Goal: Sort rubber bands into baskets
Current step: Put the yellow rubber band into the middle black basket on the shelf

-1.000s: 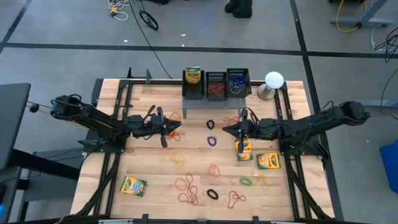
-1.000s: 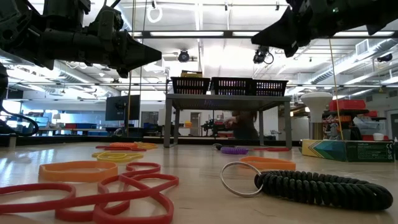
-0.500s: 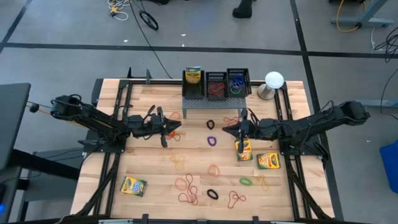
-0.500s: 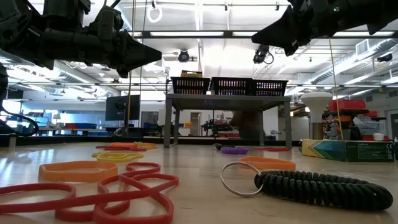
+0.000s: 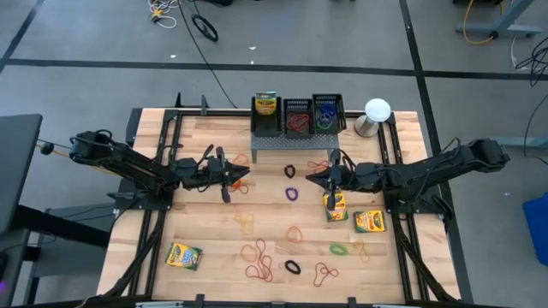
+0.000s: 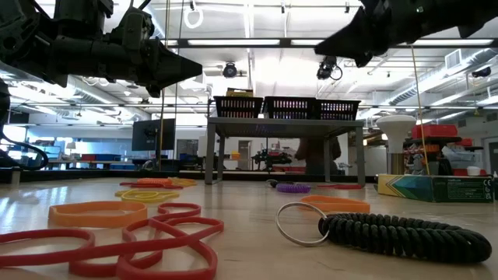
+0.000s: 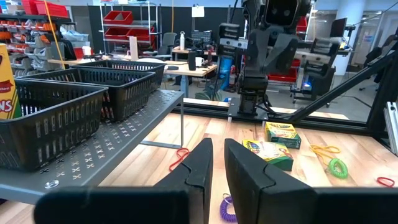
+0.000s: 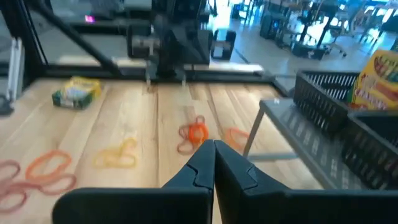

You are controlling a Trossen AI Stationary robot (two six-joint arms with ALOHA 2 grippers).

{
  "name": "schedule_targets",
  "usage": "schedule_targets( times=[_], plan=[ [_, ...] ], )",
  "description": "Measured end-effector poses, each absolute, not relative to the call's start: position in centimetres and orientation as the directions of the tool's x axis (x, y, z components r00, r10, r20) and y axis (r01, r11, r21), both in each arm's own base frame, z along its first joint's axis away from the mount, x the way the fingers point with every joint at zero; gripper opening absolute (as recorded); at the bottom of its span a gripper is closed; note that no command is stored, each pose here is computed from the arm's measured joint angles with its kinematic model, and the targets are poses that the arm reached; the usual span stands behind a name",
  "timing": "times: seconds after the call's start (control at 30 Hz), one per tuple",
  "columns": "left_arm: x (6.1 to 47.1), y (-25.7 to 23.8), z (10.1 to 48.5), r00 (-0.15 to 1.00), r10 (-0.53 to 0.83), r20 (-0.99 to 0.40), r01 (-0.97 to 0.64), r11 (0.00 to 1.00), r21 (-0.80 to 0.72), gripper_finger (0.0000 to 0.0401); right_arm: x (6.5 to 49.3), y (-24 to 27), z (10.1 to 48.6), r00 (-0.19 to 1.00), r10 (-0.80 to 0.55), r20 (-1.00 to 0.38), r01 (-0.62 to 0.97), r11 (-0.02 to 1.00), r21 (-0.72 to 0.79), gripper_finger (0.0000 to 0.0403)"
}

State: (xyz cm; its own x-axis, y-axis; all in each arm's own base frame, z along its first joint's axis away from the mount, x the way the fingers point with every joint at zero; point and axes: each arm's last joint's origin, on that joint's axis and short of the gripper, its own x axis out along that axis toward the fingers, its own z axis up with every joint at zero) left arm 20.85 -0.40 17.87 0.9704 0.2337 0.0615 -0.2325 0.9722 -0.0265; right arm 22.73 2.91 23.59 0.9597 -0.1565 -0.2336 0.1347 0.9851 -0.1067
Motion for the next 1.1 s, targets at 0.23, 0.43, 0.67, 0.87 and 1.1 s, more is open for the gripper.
schedule_targets(
  times=[0.23, 0.43, 0.67, 0.87, 1.1],
  plan=[
    [20.9, -0.4, 17.9, 0.970, 0.234, 0.061, -0.232, 0.972, -0.026, 0.0046, 22.7, 3.5, 23.8, 0.784, -0.248, -0.568, 0.231, 0.967, -0.104, 0.0004],
    [20.9, -0.4, 17.9, 0.970, 0.234, 0.061, -0.232, 0.972, -0.026, 0.0046, 24.7, 6.8, 22.7, 0.695, -0.174, -0.698, 0.112, 0.985, -0.134, 0.0003],
    [20.9, -0.4, 17.9, 0.970, 0.234, 0.061, -0.232, 0.972, -0.026, 0.0046, 26.4, 9.2, 22.2, 0.593, -0.154, -0.791, 0.048, 0.986, -0.157, 0.0030],
    [20.9, -0.4, 17.9, 0.970, 0.233, 0.061, -0.232, 0.972, -0.026, 0.0046, 27.1, 11.0, 23.0, 0.523, -0.176, -0.834, 0.008, 0.979, -0.202, 0.0044],
    [20.9, -0.4, 17.9, 0.970, 0.234, 0.060, -0.233, 0.972, -0.026, 0.0046, 26.8, 14.3, 22.3, 0.356, -0.198, -0.913, -0.003, 0.977, -0.213, 0.0059]
  ],
)
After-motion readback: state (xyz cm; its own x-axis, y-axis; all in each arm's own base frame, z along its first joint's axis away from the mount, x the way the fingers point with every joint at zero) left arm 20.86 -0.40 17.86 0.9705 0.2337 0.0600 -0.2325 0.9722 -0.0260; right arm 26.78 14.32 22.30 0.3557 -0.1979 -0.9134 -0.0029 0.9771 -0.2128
